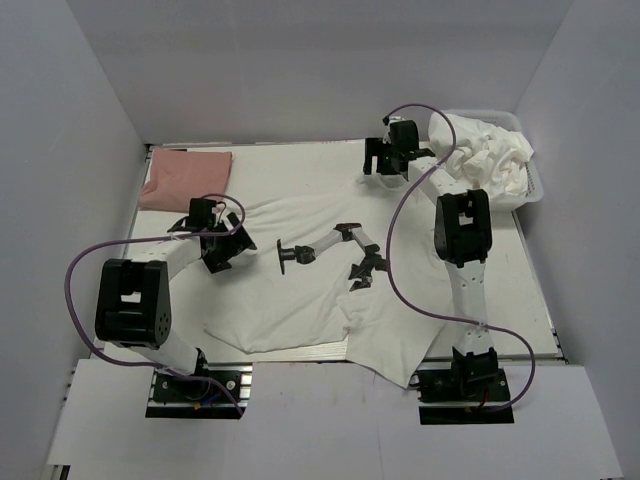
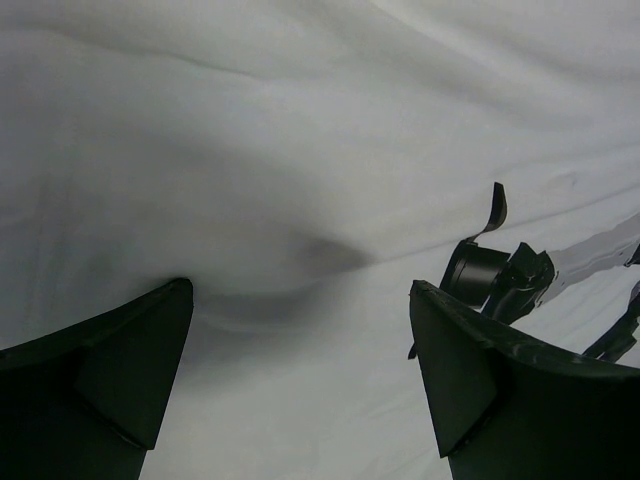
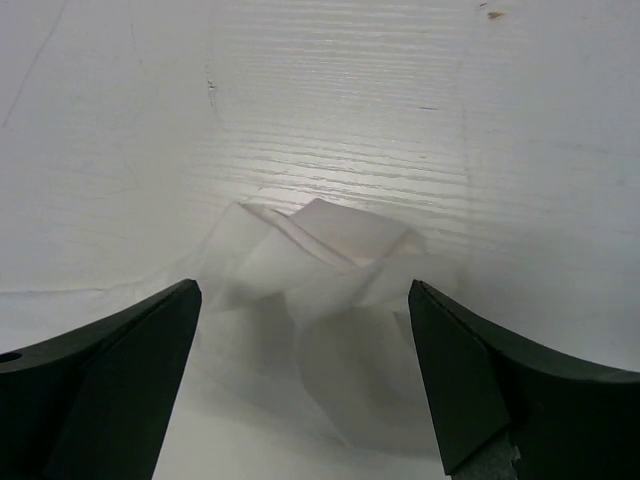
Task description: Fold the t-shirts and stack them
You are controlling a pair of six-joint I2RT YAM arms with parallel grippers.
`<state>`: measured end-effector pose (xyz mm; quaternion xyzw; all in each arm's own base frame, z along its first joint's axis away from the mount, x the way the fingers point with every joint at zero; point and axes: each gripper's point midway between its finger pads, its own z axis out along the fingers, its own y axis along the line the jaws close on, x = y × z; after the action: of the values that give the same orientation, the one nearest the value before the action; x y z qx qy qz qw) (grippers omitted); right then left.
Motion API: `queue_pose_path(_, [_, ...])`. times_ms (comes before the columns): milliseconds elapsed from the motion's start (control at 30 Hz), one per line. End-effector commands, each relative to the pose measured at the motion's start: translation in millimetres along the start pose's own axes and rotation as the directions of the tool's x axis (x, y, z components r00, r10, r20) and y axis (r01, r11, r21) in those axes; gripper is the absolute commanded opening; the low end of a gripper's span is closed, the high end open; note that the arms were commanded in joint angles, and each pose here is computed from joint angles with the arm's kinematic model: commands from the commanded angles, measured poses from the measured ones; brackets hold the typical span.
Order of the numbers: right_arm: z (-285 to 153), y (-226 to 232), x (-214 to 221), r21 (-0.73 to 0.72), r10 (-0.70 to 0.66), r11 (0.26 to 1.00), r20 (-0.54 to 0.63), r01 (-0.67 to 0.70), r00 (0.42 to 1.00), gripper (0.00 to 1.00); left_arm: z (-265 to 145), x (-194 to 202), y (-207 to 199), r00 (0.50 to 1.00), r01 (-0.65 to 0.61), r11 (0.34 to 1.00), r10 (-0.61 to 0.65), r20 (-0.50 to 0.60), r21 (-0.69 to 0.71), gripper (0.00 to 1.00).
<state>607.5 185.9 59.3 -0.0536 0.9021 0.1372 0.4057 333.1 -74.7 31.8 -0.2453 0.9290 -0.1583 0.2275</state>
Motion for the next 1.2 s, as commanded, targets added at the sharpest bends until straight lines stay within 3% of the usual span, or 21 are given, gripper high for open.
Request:
queue_pose_path(0, [-54.3, -3.4, -57.6, 0.085, -0.247, 0.967, 0.101, 0.239, 0.964, 0.9, 10.0, 7.2, 8.4, 0.999, -0.03, 0.999, 0.028, -0.041, -0.032, 1.0])
queue_pose_path(67, [-66.0, 0.5, -57.6, 0.08, -0.322, 0.946, 0.086, 0.315, 0.943, 0.9, 8.9, -1.0, 5.6, 0.999, -0.043, 0.999, 0.042, -0.018, -0.032, 1.0])
queue_pose_path(200, [-54.0, -11.2, -9.0, 0.072, -0.458, 0.884, -0.066, 0.462, 0.886, 0.9, 5.3, -12.4, 1.0, 0.998, -0.054, 0.998, 0.055, 0.006, -0.039, 1.0])
queue_pose_path(533, [-29.6, -5.0, 31.5, 0.044, -0.529, 0.839, -0.16, 0.542, 0.833, 0.9, 8.6, -11.6, 4.1, 0.999, -0.052, 0.997, 0.052, -0.005, -0.056, 1.0])
queue_pose_path(633, [-24.9, -22.1, 32.1, 0.16, -0.499, 0.836, -0.178, 0.525, 0.848, 0.9, 11.2, -10.6, 7.3, 0.999, -0.051, 0.996, 0.051, -0.009, -0.07, 1.0])
queue_pose_path(733, [-27.6, -58.3, 16.8, 0.407, -0.444, 0.779, -0.18, 0.477, 0.878, 0.9, 13.6, -4.7, 14.1, 0.999, -0.049, 0.995, 0.047, -0.026, -0.092, 1.0])
queue_pose_path(767, [-38.5, -77.6, 1.9, 0.549, -0.421, 0.713, -0.164, 0.437, 0.892, 0.9, 15.1, -3.0, 16.1, 0.998, -0.06, 0.994, 0.058, -0.026, -0.091, 1.0])
queue_pose_path(1133, [-61.3, -122.4, -19.8, 0.777, -0.418, 0.501, -0.169, 0.381, 0.893, 0.9, 17.9, 3.3, 21.2, 0.998, -0.059, 0.993, 0.054, -0.044, -0.103, 1.0])
queue_pose_path(1167, [-64.8, -123.0, -31.8, 0.802, -0.423, 0.489, -0.124, 0.341, 0.898, 0.9, 18.0, 2.4, 22.5, 0.998, -0.059, 0.992, 0.055, -0.039, -0.11, 1.0])
